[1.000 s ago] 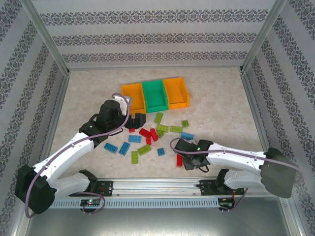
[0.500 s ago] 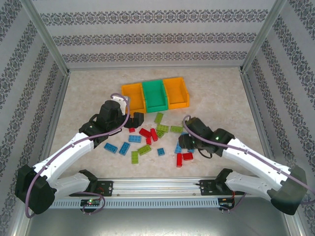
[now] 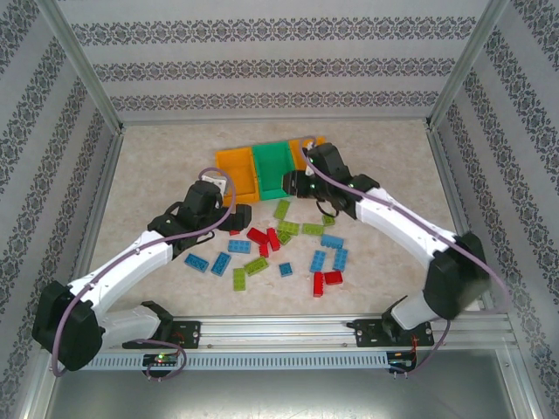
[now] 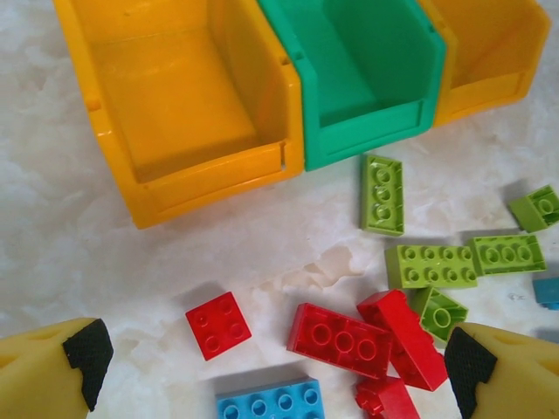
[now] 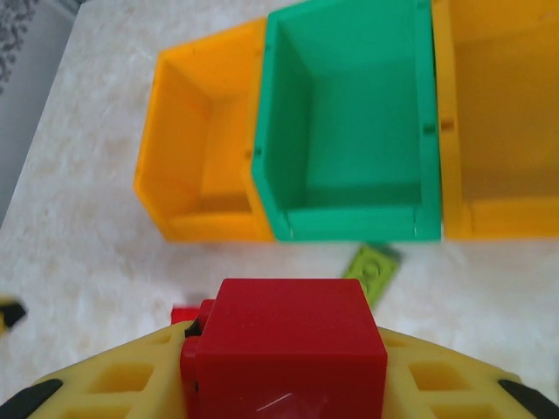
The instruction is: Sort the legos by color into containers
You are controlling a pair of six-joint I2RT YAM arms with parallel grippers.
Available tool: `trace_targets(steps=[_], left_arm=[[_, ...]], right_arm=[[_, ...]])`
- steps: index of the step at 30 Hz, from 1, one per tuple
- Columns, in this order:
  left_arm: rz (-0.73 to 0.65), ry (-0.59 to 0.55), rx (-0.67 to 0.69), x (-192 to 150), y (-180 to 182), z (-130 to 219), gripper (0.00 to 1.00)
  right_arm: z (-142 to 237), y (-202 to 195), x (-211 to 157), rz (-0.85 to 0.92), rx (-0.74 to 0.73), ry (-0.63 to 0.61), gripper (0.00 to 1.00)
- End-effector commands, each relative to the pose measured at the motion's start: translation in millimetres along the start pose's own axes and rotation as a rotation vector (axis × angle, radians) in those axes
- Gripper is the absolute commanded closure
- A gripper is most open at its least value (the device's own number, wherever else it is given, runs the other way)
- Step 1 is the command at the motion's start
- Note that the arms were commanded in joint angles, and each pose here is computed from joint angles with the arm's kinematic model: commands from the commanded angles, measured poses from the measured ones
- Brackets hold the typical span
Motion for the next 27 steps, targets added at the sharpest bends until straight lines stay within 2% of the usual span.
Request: trace_targets(steps=[1,7,12,20,27], left_arm=[[0.012,0.059,0.041,-13.6,2.6,-4.9,0.01],[0.036,0.134,0.065,-21.3,4.8,-12.9,0.01],[0.043,0.201,0.046,-28.4,2.3,-20.7,0.01],[0.085,0.307,0.014,-43.9,-2.4,-40.8,0.01],[0.115,0.39,-0.008,-49.5,-5.4,-63.2,0.11]], right_arm=[[-29.4,11.3,29.0,-0.005,-0.004,-0.061,0.72],[-95.4,6.9,46.6,0.007,-0.113,-0.015,0.71],[-133.0,-5.5,51.6,0.02,-0.235,0.027,0.7],[-152.8,-23.4,42.2,0.009,-0.312,0.064,0.62],[-160.8,-31.2,32.8,0.009,-0.331,0.103,0.53]])
Point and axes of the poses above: each hand's point on the last joint's axis, 136 mm out from that joint toward the fingers, its own z axis back along the fingers, its own y axis along the line the jaws close on, x = y × z, the point moved 6 cm from there along z, back along the fingers, and after that the axes turned 12 degrees about -z, right-handed, at the moved point
